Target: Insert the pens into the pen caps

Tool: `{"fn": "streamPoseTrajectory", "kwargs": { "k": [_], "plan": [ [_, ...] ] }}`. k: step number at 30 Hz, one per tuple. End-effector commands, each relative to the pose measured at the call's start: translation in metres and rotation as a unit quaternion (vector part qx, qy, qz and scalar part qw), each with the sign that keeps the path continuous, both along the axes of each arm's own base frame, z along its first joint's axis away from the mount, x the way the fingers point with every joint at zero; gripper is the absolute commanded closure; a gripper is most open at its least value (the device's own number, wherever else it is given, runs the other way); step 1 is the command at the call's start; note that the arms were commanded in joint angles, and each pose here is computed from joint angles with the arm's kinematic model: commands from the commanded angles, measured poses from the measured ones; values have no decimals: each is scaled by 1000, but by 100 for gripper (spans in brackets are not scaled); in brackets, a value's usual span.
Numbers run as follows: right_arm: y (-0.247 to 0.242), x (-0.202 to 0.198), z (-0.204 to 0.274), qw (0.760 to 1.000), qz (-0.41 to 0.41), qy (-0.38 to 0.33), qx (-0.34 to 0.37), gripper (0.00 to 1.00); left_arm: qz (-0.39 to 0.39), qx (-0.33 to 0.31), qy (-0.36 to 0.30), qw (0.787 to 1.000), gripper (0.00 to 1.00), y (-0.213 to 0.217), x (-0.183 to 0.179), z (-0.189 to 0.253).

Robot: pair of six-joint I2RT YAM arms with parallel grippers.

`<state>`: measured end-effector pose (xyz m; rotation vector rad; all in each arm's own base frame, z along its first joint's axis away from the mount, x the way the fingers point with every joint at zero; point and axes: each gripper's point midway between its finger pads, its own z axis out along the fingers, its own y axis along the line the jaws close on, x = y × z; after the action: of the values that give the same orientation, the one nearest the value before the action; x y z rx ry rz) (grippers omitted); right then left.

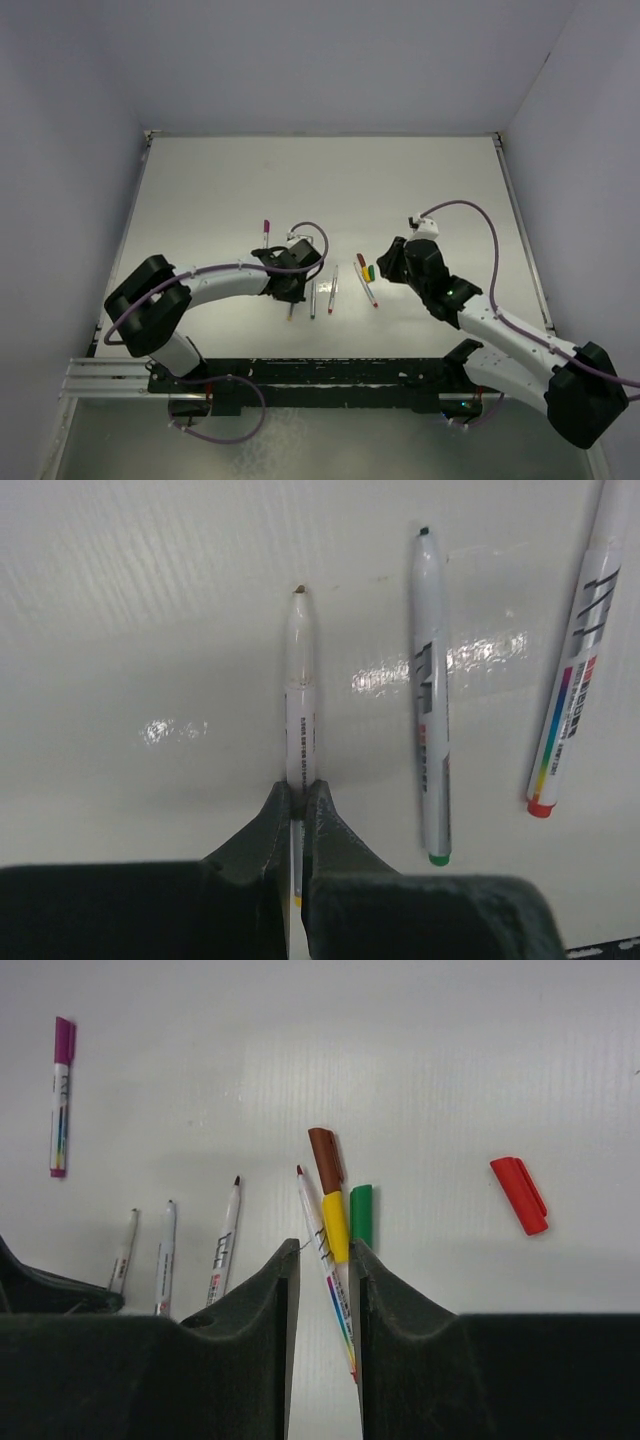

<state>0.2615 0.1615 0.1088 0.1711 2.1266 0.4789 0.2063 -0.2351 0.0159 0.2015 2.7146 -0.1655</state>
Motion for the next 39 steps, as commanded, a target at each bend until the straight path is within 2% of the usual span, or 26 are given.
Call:
{"fn": "streamPoseTrajectory", "kwargs": {
  "k": [1,10,19,29,39],
  "plan": [
    [20,2,10,999,43,-3,-7,73,-4,12,30,999,100,16,-21,15],
    [47,-2,-14,996,72,30,-53,76,-15,-40,9,999,100,12,-26,54],
    [38,3,-27,993,36,65,-91,79,-44,-121,-14,992,100,4,-39,82],
    [47,10,-43,988,56,83,-121,81,-46,-137,10,990,100,9,-56,71],
    [38,16,-58,983,32,98,-154,82,-46,-128,18,991,100,14,-60,58]
  ]
}}
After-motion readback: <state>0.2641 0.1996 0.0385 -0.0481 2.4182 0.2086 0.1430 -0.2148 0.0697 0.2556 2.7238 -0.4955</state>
